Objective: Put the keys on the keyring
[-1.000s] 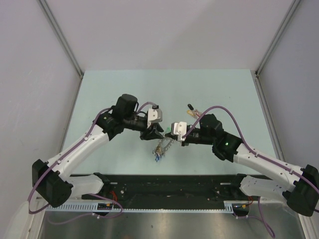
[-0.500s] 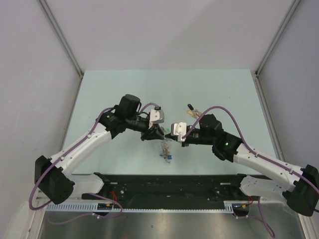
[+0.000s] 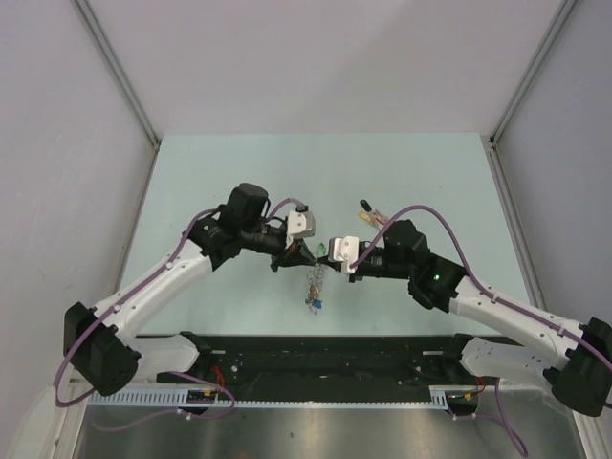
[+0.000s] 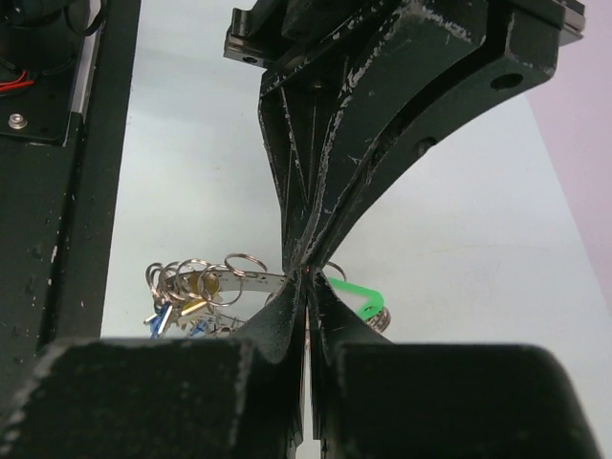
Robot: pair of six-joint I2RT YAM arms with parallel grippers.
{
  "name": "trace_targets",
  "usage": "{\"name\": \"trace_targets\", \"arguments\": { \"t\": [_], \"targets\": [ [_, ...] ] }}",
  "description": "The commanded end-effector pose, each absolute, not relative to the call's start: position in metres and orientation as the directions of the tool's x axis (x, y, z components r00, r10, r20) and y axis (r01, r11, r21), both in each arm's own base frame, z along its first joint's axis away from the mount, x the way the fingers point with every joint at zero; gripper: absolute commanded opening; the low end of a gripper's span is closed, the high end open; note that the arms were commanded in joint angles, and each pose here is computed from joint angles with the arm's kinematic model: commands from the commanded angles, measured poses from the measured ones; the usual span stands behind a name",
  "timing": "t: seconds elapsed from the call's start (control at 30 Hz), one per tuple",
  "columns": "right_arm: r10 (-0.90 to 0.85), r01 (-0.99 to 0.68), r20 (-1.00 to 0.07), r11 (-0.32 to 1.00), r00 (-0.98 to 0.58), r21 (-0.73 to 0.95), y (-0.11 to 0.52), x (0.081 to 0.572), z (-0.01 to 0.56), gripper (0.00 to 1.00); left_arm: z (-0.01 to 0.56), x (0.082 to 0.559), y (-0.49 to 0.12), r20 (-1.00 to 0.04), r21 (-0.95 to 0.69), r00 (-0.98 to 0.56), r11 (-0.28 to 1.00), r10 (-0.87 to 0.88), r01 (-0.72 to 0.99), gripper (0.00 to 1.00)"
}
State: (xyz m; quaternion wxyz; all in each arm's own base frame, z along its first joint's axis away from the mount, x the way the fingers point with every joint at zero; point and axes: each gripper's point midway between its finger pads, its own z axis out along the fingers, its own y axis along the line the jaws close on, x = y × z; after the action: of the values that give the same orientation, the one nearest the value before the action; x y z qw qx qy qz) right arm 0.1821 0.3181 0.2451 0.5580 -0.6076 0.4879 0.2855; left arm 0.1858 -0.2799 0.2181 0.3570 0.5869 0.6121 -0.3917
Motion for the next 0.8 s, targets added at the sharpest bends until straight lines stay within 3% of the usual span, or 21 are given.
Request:
{"name": "trace_targets", "arguments": {
  "t": [0.0, 0.5, 0.67, 0.7, 0.77],
  "targets": [
    [-0.239, -0.86, -0.868, 0.172, 0.436, -0.48, 0.312, 0.19, 0.287, 0.0, 0.25, 0.192, -0.274, -0.939, 0.001, -0.029, 0.087, 0.344, 0.996, 0.0],
    [-0.229, -0.877, -0.879, 0.148, 0.418, -0.456, 0.319, 0.19, 0.28, 0.0, 0.3, 0.215, -0.265, -0.995, -0.02, -0.047, 0.304, 0.083, 0.952, 0.0],
    [-0.221, -0.887, -0.892, 0.163, 0.394, -0.432, 0.323, 0.193, 0.279, 0.0, 0.289, 0.224, -0.263, -0.992, -0.046, -0.085, 0.354, 0.098, 0.934, 0.01],
    [-0.215, -0.884, -0.894, 0.177, 0.394, -0.433, 0.324, 0.195, 0.282, 0.0, 0.288, 0.226, -0.262, -0.991, -0.044, -0.088, 0.368, 0.103, 0.929, 0.11],
    [-0.21, -0.884, -0.9, 0.2, 0.383, -0.423, 0.323, 0.198, 0.284, 0.0, 0.287, 0.229, -0.258, -0.99, -0.036, -0.087, 0.395, 0.11, 0.918, 0.21]
  ]
}}
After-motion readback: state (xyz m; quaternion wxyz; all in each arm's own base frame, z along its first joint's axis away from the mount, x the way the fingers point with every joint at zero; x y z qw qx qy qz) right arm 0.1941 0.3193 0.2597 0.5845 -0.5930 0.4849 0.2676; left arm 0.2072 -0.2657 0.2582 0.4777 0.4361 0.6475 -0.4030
